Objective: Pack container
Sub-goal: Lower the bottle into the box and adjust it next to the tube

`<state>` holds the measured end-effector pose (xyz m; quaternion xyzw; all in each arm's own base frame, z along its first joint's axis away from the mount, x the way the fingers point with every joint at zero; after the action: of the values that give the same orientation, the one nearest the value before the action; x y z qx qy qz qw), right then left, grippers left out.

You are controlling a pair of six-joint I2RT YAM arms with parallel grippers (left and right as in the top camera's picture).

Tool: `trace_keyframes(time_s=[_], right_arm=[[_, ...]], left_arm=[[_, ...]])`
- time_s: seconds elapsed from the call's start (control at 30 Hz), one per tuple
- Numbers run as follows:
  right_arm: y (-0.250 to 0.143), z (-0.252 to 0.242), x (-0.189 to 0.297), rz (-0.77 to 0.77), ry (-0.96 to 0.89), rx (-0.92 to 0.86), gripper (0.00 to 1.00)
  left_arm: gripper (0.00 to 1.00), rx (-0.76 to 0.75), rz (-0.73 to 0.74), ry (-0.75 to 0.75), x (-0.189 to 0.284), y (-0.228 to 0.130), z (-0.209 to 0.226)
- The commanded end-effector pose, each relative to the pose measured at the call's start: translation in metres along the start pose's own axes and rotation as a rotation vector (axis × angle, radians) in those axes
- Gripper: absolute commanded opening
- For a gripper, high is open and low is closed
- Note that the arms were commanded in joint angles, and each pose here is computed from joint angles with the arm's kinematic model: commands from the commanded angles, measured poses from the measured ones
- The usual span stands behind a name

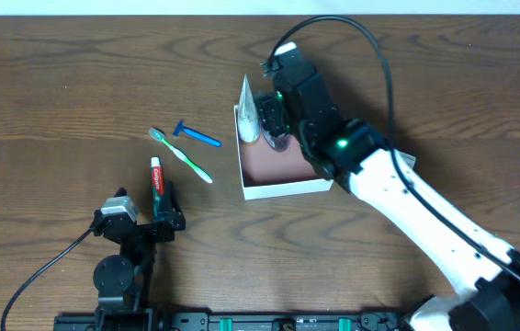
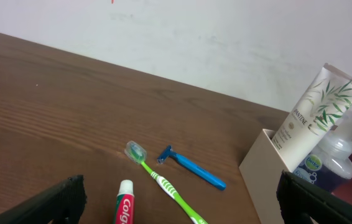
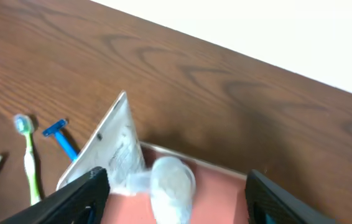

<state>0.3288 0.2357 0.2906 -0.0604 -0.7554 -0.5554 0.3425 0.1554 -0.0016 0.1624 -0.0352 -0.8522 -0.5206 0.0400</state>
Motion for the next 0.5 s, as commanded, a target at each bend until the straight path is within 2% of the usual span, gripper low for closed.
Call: trace_keyframes(time_s=[0.0, 0.1, 0.2, 0.27, 0.37, 0.47], right_arm=[[-0.003, -0.007, 0.009, 0.039, -0.011, -0.107, 0.64], [-0.023, -0.013, 0.003, 0.158, -0.037, -0.152, 0.5], [-0.04, -0.015, -0.007, 0.246, -0.054, -0.167, 0.32], [-0.05, -0.014, -0.015, 0.287, -0.062, -0.178, 0.25], [-0.062, -0.011, -0.026, 0.322, -0.07, -0.195, 0.18], [-0.07, -0.009, -0.036, 0.329, -0.073, -0.206, 0.17]], left_arm=[[0.98, -0.011, 0.044, 0.017, -0.001, -0.01, 0.005], [0.98, -0.011, 0.044, 0.017, -0.001, -0.01, 0.005], [0.98, -0.011, 0.044, 0.017, -0.001, -0.01, 0.005], [0.98, -0.011, 0.044, 0.017, -0.001, -0.01, 0.005], [0.98, -0.011, 0.044, 0.017, -0.001, -0.01, 0.005], [0.98, -0.011, 0.044, 0.017, -0.001, -0.01, 0.005]])
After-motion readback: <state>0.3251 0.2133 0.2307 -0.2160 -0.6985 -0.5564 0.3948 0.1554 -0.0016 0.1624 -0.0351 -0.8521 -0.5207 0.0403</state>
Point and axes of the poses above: each gripper's point midway between its finger pads, its own x axis back along the fingers, its own z axis along the line the jaws close on, y = z × x, the point moved 9 cm from there along x, back along the fingers, and after that the axes turned 10 degrees about x, right-handed, at the moved point
